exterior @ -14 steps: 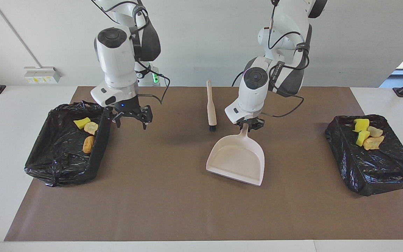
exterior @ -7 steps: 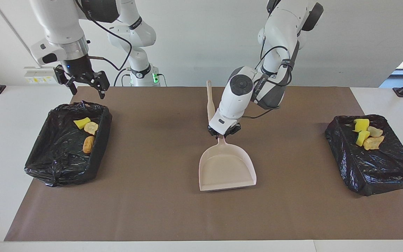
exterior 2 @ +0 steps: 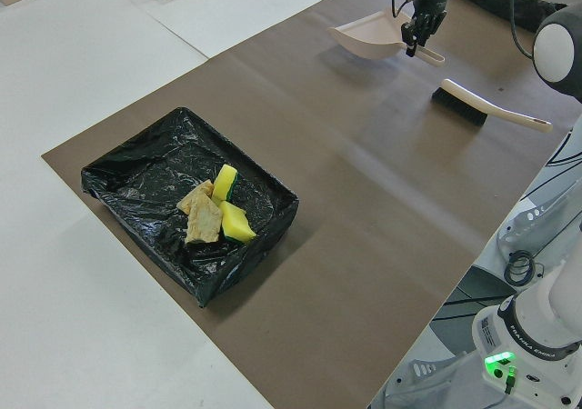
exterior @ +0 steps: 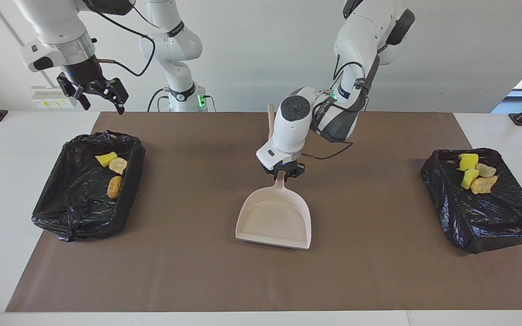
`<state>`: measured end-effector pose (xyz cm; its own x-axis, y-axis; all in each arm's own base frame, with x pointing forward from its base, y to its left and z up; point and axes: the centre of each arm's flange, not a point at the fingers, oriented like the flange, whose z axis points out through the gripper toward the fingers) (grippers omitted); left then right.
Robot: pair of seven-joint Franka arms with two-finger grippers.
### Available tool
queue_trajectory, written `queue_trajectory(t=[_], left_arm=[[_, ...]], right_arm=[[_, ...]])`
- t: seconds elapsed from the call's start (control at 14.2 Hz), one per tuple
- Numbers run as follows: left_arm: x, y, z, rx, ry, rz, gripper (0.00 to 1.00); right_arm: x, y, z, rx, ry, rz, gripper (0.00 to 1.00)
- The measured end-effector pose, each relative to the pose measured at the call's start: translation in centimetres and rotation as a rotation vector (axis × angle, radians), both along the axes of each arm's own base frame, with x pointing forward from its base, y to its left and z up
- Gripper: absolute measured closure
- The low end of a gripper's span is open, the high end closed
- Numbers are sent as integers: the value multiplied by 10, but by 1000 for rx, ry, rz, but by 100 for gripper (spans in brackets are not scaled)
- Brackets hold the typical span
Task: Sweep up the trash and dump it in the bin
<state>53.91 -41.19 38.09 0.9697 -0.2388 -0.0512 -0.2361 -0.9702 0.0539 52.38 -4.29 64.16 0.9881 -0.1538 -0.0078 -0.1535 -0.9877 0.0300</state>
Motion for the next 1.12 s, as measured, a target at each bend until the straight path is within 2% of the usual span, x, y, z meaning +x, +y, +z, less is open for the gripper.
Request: queue_trajectory(t=[0.07,0.14,0.35,0.49,0.56,0.84,0.98,1.12], left_arm=[[0,-1,0,-1,1,-4,67],[0,0,0,-1,0,-5,59],[3,5,2,-1,-2,2,30],[7,12,10,1,-9,12,7],[8,19,18,9,-10,20,0],[6,56,54,95,17,61,0],[12,93,79,128,-4,87,0],[6,131,104,155,-31,83,0]], right_arm=[[-1,0,-1,8,4,-1,0],[-1,0,-2,19,7,4,0],[-4,-6,-1,36,16,58,0],[-5,-11,0,36,13,68,0],[-5,-10,1,35,12,72,0],[-4,-2,1,34,12,86,0],[-4,-3,1,34,12,85,0],[-4,-3,1,33,12,85,0]])
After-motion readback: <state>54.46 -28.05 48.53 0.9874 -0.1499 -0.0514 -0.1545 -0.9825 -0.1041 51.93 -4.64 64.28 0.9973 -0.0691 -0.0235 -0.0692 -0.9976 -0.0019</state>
